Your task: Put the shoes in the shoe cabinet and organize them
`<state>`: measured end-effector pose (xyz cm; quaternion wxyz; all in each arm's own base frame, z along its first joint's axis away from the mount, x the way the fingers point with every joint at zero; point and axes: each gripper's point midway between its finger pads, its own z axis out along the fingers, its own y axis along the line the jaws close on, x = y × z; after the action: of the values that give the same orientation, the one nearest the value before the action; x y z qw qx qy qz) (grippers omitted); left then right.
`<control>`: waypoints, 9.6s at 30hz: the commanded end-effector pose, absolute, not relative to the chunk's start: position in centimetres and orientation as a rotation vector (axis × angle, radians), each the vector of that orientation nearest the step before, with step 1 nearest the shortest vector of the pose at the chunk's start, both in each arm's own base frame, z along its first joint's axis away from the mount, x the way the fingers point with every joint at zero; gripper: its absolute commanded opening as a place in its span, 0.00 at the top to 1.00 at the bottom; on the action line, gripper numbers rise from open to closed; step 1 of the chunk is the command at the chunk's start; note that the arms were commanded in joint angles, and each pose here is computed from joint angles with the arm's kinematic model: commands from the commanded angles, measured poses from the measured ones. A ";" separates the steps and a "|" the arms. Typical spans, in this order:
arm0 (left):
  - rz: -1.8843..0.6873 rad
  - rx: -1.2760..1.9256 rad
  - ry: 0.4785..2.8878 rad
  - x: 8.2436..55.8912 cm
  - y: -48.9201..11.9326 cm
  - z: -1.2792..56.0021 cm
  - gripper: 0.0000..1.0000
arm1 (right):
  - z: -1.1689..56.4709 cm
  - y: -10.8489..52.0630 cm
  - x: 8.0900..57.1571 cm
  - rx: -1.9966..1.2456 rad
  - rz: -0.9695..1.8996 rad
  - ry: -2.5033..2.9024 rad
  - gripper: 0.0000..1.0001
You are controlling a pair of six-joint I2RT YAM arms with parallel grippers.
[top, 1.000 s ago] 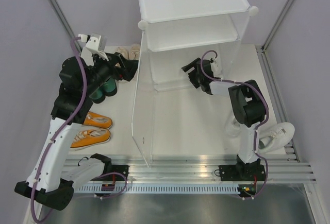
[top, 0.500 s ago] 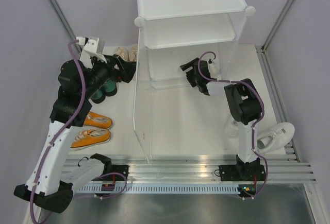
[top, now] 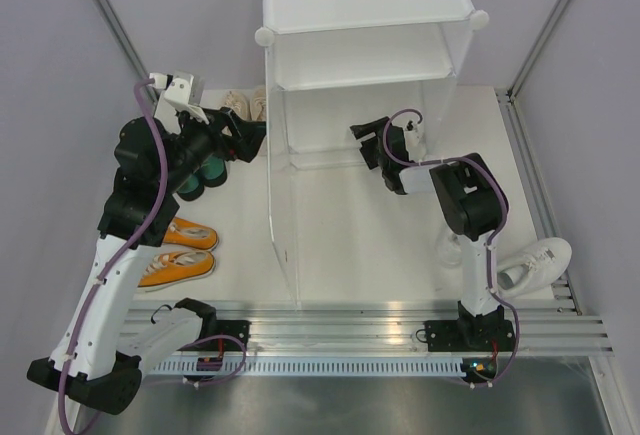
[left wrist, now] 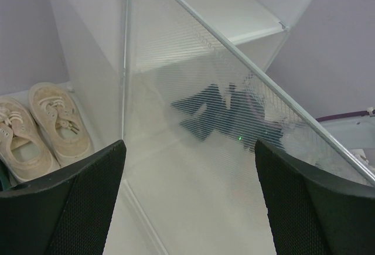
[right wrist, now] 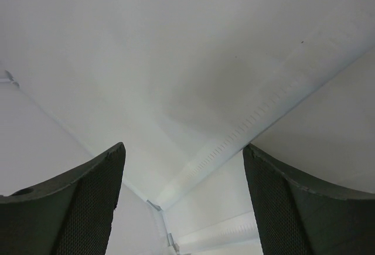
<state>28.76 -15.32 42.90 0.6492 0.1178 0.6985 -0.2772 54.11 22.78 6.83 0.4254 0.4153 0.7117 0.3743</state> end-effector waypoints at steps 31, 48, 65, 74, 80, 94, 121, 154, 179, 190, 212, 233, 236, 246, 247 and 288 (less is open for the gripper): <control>-0.661 0.370 1.467 27.6 -16.3 48.7 0.03 | 25.7 21.8 54.9 0.754 1.318 1.147 0.60; -0.539 0.383 1.796 31.6 -19.6 47.7 0.00 | 26.5 23.8 53.7 0.613 1.295 1.243 0.83; -0.152 0.322 2.067 30.3 -14.9 41.7 0.78 | 27.5 24.1 53.0 0.581 1.305 1.263 0.89; -0.097 0.417 2.089 30.9 -15.1 40.3 0.98 | 28.7 24.3 53.1 0.587 1.350 1.254 0.93; -0.094 0.433 2.088 30.8 -15.1 39.1 0.98 | 30.4 24.5 53.4 0.594 1.375 1.251 0.96; -0.204 0.489 2.013 30.5 -17.4 37.7 0.98 | 28.4 30.1 52.1 0.539 1.456 1.343 0.88; -0.257 0.533 1.967 30.0 -18.2 35.3 0.98 | 32.1 40.2 47.4 0.467 1.642 1.402 0.97; -0.263 0.490 2.020 30.0 -18.1 33.6 0.98 | 35.1 37.5 43.4 0.331 1.690 1.540 0.55; -0.426 0.462 1.865 28.8 -19.3 38.8 0.58 | 26.9 11.1 29.8 0.530 0.649 1.862 0.25; -0.461 0.455 1.832 29.1 -19.7 40.1 0.36 | 22.2 5.3 25.9 0.673 0.317 1.945 0.13; -0.483 0.391 1.808 30.1 -19.5 42.5 0.98 | 11.8 2.3 22.5 0.766 0.008 2.179 0.12; -0.513 0.411 1.772 29.3 -18.9 42.9 0.98 | 17.0 9.7 28.2 0.350 0.384 2.134 0.99; -0.516 0.410 1.781 29.4 -19.0 42.5 0.98 | 18.9 11.9 28.8 0.237 0.460 2.107 0.99; -0.526 0.411 1.787 29.4 -19.0 42.1 0.98 | 22.0 22.4 31.7 -0.150 0.547 1.979 0.99; -0.531 0.412 1.784 29.3 -19.0 42.2 0.98 | 22.2 23.0 32.0 -0.172 0.540 1.968 0.99; -0.564 0.404 1.811 29.5 -19.0 40.8 0.98 | 24.7 34.8 39.9 -0.320 0.515 1.858 0.22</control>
<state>29.67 -18.85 48.08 0.6633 0.1644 0.6855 -0.2512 41.63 34.99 20.19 0.5326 -0.1460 0.8150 0.1756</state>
